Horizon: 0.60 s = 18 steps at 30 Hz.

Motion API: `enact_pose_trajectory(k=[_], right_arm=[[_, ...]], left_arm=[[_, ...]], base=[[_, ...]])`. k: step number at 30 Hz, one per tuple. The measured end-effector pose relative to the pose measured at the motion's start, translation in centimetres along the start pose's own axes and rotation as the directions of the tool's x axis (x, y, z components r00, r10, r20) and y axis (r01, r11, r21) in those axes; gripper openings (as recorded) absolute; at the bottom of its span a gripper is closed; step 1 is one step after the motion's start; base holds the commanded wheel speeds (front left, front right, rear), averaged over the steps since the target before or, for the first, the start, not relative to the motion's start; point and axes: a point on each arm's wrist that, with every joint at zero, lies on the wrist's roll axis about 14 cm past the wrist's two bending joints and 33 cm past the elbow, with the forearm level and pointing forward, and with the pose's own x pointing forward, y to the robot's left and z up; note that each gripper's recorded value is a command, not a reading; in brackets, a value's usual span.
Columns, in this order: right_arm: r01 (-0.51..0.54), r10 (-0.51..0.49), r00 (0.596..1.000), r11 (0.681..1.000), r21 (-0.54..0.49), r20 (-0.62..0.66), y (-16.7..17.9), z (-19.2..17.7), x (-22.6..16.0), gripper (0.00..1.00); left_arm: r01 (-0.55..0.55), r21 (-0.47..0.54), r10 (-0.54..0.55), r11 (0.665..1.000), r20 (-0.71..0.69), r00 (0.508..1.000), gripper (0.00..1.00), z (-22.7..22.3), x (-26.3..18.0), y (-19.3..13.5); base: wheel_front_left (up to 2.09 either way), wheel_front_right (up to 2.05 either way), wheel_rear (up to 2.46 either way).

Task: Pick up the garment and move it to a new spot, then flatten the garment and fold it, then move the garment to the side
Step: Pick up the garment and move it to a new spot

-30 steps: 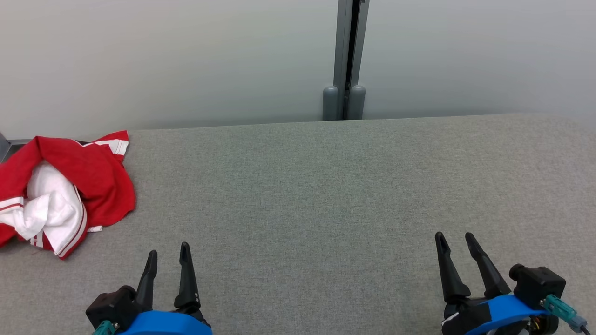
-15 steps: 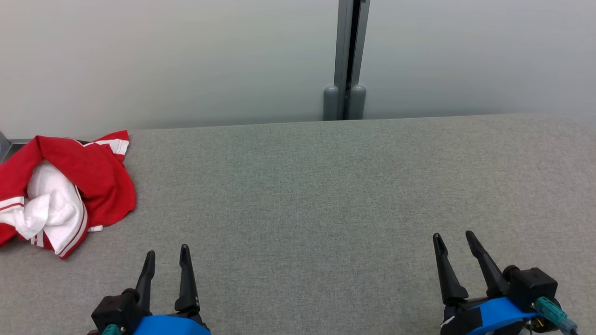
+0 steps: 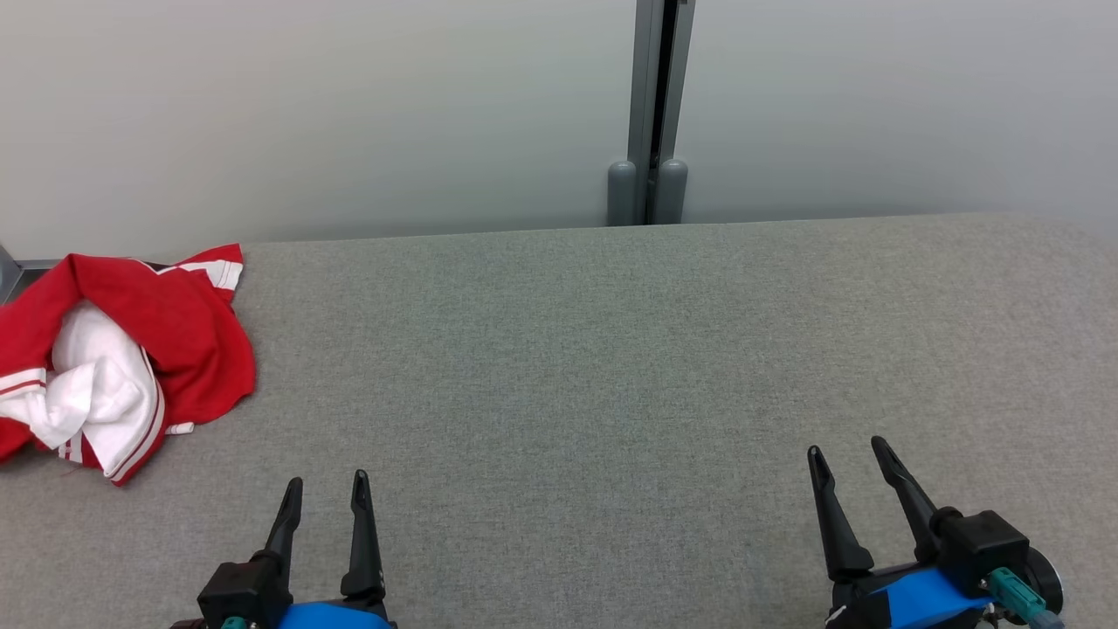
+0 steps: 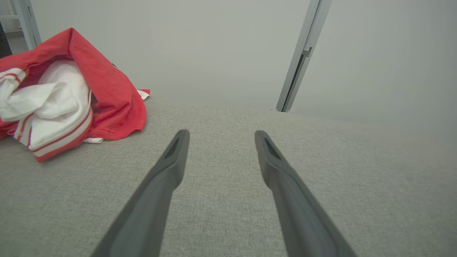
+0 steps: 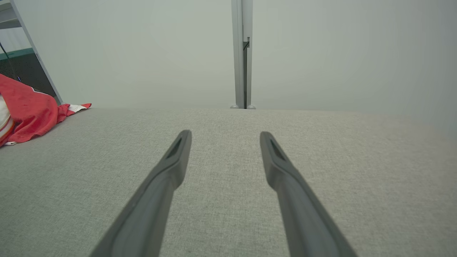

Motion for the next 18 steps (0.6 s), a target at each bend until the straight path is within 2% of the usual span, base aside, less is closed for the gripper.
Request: enact_pose_trajectory(k=[13, 18], right_arm=[[-0.022, 0.023, 1.0, 0.997, -0.078, 0.004, 0.35, -0.02, 0.0, 1.0], [-0.022, 0.023, 1.0, 0.997, -0.078, 0.006, 0.34, 0.03, 0.02, 1.0]], left_arm=[[0.016, 0.062, -0.016, 0.998, 0.0, 1.0, 1.0, -0.37, -0.24, -0.28], [0.013, 0.063, -0.012, 0.998, -0.005, 1.0, 1.0, -0.52, -0.26, -0.22]], base=[[0.0, 0.0, 0.0], [0.0, 0.0, 0.0]])
